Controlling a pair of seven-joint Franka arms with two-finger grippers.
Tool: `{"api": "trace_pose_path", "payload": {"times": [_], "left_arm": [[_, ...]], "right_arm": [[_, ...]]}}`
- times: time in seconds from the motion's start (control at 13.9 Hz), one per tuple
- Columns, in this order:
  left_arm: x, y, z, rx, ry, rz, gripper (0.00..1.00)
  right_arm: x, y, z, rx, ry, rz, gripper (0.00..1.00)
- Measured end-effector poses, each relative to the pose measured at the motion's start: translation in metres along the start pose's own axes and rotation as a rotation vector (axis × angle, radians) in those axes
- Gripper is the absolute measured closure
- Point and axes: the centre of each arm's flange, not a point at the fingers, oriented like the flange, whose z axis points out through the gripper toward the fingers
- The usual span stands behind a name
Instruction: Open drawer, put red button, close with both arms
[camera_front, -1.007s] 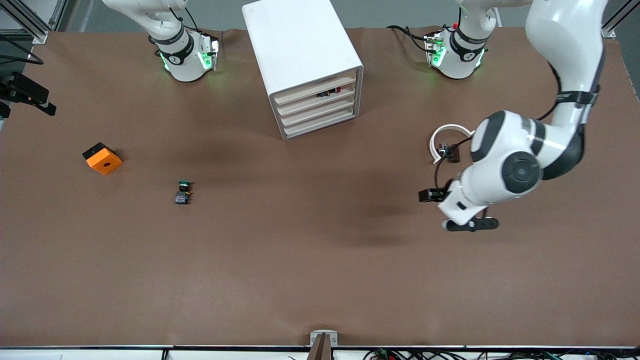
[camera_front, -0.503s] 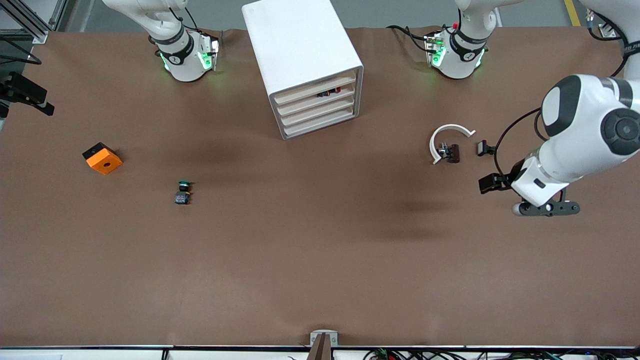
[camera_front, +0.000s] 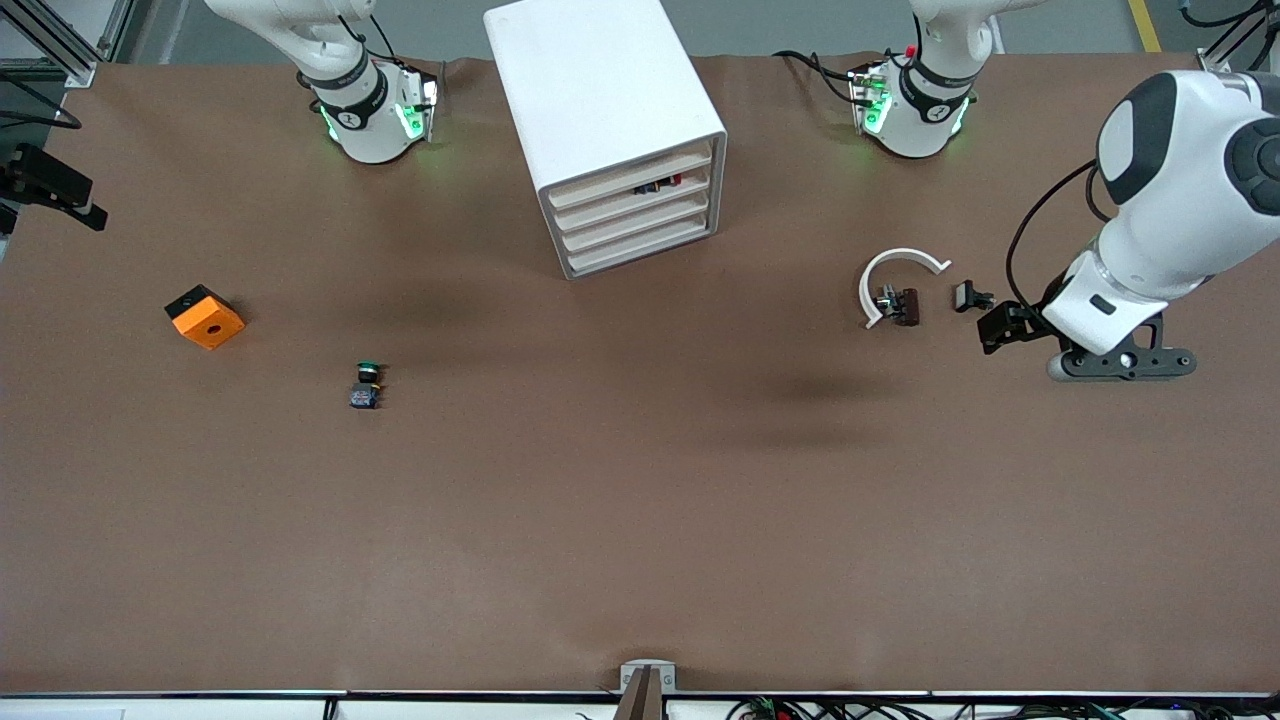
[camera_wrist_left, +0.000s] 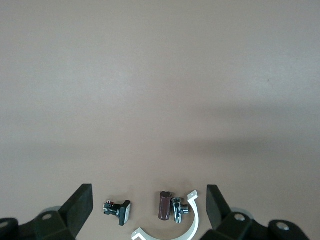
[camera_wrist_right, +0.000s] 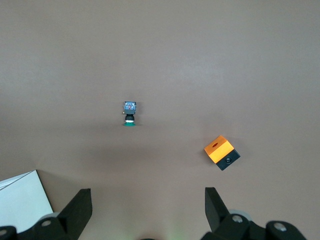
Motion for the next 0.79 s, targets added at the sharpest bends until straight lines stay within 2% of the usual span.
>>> {"api": "trace_pose_path", "payload": {"times": [0.29,0.79], "left_arm": [[-0.015,-0.003,-0.012,0.015,0.012,-0.007,0.00],[-0.037,0.000,-0.043,0.027,0.007,-0.001,0.00]], "right_arm": [[-0.002,-0.004,-0.001,0.003,-0.015,0.045,0.00],[-0.004,-0.009,-0.012,0.003,-0.004,0.049,0.00]]}}
